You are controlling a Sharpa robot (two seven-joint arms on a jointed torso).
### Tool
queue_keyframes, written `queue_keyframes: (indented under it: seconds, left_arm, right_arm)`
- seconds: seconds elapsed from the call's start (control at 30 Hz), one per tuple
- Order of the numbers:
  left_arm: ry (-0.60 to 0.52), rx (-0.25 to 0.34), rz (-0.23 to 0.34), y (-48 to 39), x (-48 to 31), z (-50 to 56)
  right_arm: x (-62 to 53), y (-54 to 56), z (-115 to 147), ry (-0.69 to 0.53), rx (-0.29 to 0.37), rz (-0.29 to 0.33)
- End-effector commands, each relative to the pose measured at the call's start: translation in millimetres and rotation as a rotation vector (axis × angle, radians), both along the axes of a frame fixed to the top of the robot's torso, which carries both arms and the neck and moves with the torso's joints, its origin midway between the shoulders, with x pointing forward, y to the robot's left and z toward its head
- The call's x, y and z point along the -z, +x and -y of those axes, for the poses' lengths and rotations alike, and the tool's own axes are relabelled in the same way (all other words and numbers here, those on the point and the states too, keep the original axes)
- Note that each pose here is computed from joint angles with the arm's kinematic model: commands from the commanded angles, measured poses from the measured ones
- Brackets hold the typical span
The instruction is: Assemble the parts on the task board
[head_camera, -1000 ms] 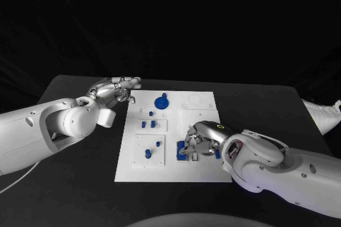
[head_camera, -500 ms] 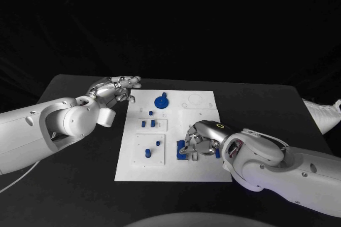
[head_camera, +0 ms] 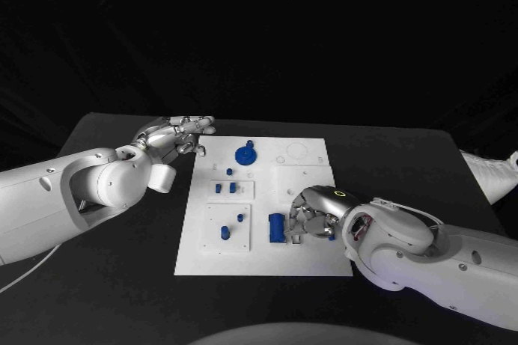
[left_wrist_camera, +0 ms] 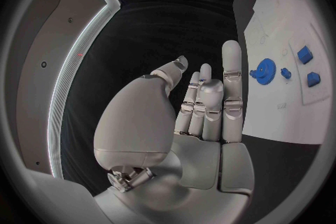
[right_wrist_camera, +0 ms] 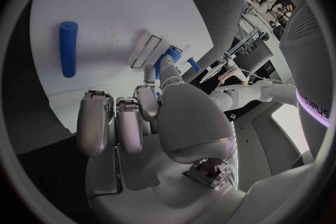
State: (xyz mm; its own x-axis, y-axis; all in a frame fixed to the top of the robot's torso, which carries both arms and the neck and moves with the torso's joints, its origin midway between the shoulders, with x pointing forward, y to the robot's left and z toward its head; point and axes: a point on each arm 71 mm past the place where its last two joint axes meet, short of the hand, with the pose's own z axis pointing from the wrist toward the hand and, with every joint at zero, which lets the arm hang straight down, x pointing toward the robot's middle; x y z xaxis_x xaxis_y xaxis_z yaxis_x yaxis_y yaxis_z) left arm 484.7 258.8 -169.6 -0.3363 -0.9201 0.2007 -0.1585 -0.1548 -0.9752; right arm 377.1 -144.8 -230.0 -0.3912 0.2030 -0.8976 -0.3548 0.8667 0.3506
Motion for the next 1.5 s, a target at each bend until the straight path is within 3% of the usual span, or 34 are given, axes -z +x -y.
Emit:
queue_keyframes:
  seconds: [0.03,0.5,0.77,1.1,1.5]
  left_arm:
    - [-0.007,0.014,0.010,-0.6,-1.3,1.6]
    - [-0.007,0.015,0.010,-0.6,-1.2,1.8]
    - [-0.006,0.014,0.010,-0.7,-1.2,1.7]
    - [-0.005,0.012,0.011,-1.1,-1.1,1.3]
    - [-0.007,0.016,0.010,-1.0,-0.4,2.2]
  right_arm:
    - [0.7,-0.9,-0.6,-0.027,-0.001,0.006]
    - [-8.3,-3.9,3.4,0.102,0.012,0.040]
    - [-15.7,-2.8,42.2,0.180,0.103,-0.051]
    - [-19.3,-1.3,90.6,0.023,0.193,-0.027]
    - [-2.6,-4.9,91.0,-0.112,0.204,-0.029]
